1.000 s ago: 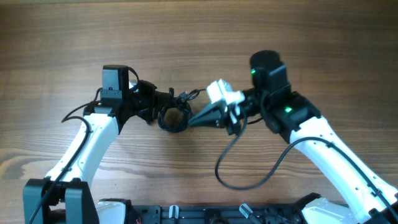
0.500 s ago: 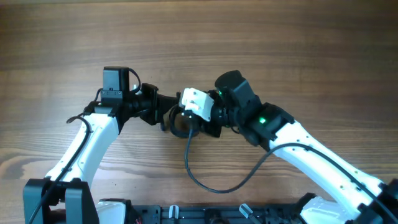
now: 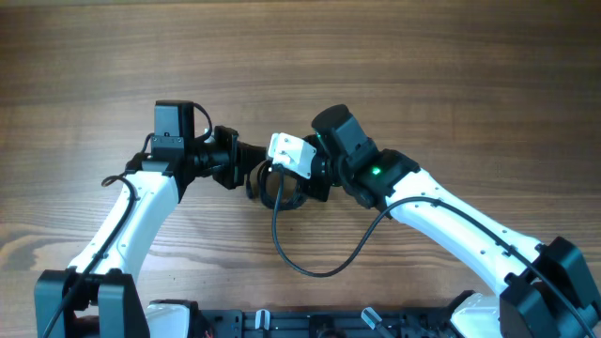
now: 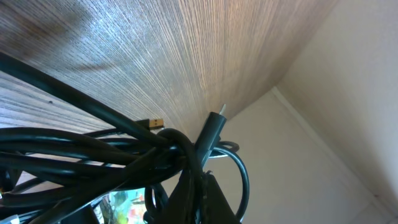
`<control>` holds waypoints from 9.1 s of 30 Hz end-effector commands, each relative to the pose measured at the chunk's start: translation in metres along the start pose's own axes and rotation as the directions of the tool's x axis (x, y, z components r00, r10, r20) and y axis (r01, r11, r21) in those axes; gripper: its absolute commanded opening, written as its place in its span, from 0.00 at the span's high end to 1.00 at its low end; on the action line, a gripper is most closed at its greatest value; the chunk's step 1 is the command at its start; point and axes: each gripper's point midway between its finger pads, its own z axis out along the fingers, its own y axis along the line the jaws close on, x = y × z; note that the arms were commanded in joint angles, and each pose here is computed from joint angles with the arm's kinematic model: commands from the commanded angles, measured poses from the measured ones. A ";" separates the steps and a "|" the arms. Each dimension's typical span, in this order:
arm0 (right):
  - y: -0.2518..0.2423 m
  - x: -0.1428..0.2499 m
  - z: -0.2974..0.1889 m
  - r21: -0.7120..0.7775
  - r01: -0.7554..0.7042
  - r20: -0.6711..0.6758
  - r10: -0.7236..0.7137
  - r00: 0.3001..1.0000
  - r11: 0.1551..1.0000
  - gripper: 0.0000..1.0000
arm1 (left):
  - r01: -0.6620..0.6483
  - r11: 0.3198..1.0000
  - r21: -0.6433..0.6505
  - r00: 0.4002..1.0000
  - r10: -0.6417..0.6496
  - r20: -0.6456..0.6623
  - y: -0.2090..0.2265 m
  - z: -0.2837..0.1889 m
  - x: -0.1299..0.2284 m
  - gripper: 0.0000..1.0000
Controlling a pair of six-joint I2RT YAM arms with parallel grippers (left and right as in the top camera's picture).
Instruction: Untangle cables
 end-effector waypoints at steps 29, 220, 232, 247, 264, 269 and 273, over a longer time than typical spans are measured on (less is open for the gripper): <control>-0.050 -0.004 -0.044 -0.247 -0.684 0.119 0.722 0.682 0.687 0.62 | -0.226 0.974 0.018 0.940 0.213 0.266 -0.023 -0.006 -0.044 0.96; -0.059 -0.142 -0.144 -0.401 -0.588 0.321 0.709 0.628 0.703 0.96 | -0.676 0.606 0.420 0.640 0.765 -0.073 -0.062 -0.038 0.021 0.96; -0.133 0.000 -0.147 0.149 -0.839 0.243 0.803 0.544 0.523 0.96 | -0.349 0.827 -0.441 0.741 0.532 0.410 0.041 -0.058 -0.141 0.96; -0.031 0.020 -0.092 -0.218 -0.672 -0.014 0.687 0.727 0.707 0.96 | -0.404 0.835 -0.374 0.805 0.518 0.287 0.048 -0.050 -0.120 0.96; -0.025 0.003 -0.028 0.082 -0.533 -0.032 0.537 0.843 0.842 0.42 | -0.632 0.623 -0.461 0.673 0.736 0.071 0.055 -0.007 -0.079 0.96; 0.001 0.033 0.014 0.081 -0.575 -0.181 0.580 0.795 0.814 0.47 | -0.628 0.624 -0.464 0.678 0.732 0.066 0.057 -0.008 -0.078 0.96; 0.000 0.047 0.036 0.084 -0.583 -0.213 0.586 0.781 0.808 0.48 | -0.619 0.623 -0.477 0.683 0.728 0.065 0.060 -0.009 -0.079 0.96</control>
